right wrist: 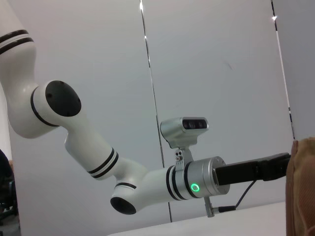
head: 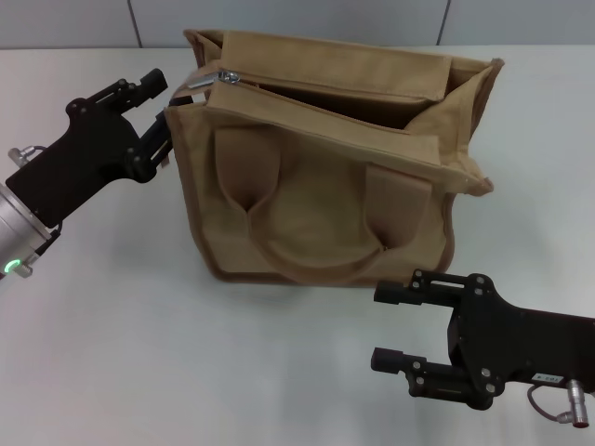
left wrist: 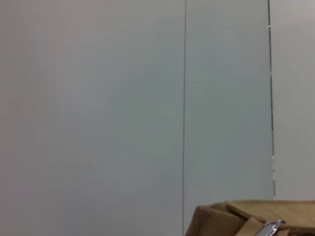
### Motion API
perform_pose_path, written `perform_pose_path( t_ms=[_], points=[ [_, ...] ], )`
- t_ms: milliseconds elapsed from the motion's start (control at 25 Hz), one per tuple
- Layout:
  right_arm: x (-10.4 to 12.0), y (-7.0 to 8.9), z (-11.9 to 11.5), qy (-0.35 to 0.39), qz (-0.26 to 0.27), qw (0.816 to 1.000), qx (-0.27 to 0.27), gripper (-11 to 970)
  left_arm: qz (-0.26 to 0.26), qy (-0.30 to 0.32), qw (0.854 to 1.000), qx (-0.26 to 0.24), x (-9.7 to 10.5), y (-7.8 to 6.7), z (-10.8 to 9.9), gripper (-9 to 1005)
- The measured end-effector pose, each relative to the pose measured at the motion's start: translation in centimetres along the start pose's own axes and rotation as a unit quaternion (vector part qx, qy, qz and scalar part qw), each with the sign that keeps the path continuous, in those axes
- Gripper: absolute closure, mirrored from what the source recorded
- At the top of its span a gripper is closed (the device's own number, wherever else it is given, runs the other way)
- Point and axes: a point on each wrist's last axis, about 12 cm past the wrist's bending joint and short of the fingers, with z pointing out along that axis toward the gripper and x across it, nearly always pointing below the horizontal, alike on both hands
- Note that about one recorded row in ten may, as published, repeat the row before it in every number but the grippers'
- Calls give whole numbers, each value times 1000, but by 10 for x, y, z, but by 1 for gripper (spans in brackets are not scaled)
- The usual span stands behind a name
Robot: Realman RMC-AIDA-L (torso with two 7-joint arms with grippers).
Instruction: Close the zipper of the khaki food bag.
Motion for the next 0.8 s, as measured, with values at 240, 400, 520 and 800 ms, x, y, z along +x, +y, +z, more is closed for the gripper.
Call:
perform_pose_path(
  t_ms=[240,400,520,800],
  points=[
    [1,1,-1,0,2,1000,2,335,0,-14,1000,6,-2,-3,0,696],
    [2,3,-1,-9,8,1000,8,336,-8,-21,1000,8,-2,-6,0,853],
    [-3,3,-1,-50,15,998,24,336,-15,-31,999,13,-3,-8,2,890],
    [-25,-13,4,-145,120,981,44,337,-37,-111,993,19,-16,-16,7,976]
  ],
)
